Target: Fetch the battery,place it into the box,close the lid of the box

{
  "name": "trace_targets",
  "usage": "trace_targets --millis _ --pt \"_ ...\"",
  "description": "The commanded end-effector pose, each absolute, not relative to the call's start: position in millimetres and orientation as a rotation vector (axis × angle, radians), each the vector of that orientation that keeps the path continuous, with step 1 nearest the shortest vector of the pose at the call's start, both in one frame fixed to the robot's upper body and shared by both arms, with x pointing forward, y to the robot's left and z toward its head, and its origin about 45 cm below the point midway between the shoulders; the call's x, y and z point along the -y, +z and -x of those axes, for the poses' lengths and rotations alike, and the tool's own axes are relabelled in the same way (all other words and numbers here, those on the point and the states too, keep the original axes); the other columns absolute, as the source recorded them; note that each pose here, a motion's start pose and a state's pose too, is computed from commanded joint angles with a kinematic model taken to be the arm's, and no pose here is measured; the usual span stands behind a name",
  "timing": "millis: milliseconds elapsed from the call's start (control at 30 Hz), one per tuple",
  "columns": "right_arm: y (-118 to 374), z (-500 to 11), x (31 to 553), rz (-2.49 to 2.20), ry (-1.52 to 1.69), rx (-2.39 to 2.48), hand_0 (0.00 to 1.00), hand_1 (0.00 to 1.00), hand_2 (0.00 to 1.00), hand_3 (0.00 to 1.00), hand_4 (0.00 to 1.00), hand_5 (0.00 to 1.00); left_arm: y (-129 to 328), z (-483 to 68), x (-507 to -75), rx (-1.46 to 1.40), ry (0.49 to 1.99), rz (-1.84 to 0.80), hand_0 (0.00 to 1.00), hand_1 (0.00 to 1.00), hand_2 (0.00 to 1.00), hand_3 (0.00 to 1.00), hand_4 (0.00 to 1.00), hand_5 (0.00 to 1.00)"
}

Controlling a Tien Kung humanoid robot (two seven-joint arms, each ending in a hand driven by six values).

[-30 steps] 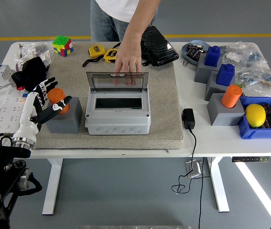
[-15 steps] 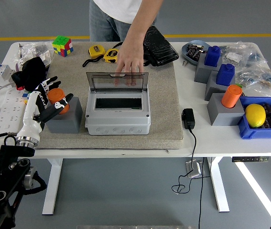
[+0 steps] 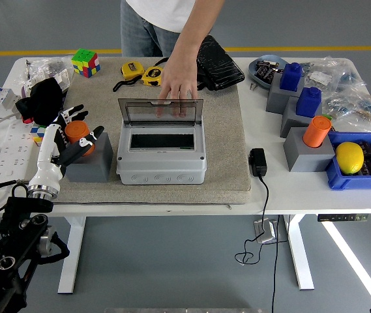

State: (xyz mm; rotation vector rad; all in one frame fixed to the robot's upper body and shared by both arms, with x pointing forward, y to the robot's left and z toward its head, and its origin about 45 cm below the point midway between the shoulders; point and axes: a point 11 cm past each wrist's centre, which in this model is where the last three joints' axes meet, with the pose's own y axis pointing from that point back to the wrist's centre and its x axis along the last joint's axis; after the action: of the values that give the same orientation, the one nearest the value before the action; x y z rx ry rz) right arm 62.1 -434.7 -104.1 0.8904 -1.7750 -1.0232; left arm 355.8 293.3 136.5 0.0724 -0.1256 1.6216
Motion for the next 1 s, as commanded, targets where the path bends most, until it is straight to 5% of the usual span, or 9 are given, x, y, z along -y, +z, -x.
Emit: trace_targets --millis 367,400,1000 --pt "-103.9 -63.2 434.9 -0.891 -1.022 1.778 0.816 0.770 0.751 0.793 0.998 0.998 134.5 -356.7 -289.3 0.129 1.621 -0.085 0.744 0.827 0.773 0.791 0.998 0.333" --pt "-103.8 -63.2 435.1 -0.891 -1.022 1.778 0.816 0.770 0.751 0.792 0.998 0.998 134.8 -357.0 -289.5 0.133 1.624 -0.088 0.704 0.795 0.736 0.777 0.998 0.133" --pt "-103.7 -62.9 435.6 -0.889 -1.021 1.775 0.816 0.770 0.751 0.792 0.998 0.998 134.4 -359.0 -289.8 0.156 1.660 -0.108 0.642 0.727 0.668 0.712 0.998 0.002"
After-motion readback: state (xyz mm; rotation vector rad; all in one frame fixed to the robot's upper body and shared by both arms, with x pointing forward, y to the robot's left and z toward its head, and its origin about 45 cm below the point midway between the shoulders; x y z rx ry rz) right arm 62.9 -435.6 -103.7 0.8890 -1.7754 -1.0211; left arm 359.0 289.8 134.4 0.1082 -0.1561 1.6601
